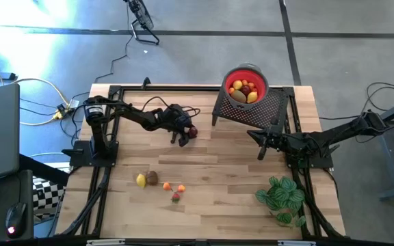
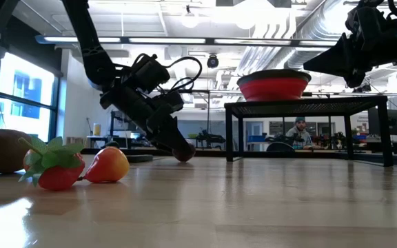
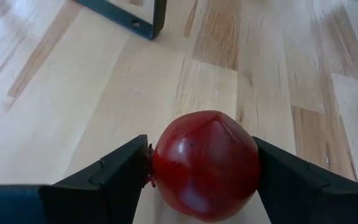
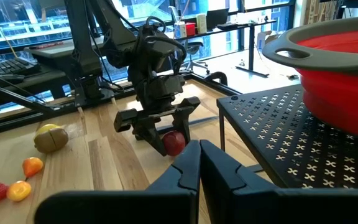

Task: Pick & Place Fruit
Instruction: Put the red pomegranate into the red strainer bowl on the shelf

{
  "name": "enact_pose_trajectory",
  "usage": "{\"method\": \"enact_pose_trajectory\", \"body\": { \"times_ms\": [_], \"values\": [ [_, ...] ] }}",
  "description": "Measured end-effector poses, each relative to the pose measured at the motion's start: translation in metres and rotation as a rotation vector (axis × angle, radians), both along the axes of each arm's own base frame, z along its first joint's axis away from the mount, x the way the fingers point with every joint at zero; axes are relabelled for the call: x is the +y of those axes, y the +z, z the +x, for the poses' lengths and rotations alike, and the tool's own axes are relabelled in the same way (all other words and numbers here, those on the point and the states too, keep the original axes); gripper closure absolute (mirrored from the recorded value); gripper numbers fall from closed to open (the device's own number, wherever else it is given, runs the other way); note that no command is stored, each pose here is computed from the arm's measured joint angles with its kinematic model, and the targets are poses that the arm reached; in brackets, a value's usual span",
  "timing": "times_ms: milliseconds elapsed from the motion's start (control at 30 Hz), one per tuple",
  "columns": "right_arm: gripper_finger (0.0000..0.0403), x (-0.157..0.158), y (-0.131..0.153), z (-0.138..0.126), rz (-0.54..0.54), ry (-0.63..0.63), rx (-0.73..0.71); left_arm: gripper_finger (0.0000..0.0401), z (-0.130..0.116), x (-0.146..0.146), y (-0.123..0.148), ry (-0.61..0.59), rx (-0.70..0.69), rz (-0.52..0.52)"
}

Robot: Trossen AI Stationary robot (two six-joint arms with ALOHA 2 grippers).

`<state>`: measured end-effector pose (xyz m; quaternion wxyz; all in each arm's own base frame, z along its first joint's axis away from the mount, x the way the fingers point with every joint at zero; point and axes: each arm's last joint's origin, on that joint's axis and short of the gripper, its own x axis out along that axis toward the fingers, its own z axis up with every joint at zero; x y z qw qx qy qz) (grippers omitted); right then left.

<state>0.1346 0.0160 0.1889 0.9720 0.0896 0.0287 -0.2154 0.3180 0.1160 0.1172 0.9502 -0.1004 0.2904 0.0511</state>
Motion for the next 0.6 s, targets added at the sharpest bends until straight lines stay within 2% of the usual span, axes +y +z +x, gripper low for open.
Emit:
{"method": "enact_pose_trajectory", "body": {
  "times_ms": [333,600],
  "values": [
    [0.04,0.0,0.0,0.0,0.0,0.0,0.001,0.0144,-0.001,0.0,0.013,-0.001,-0.046,0.018],
    [0.04,0.0,-0.001,0.0,-0.002,0.0,0.006,0.0144,-0.003,-0.001,0.051,-0.003,-0.143,0.058]
  ]
}}
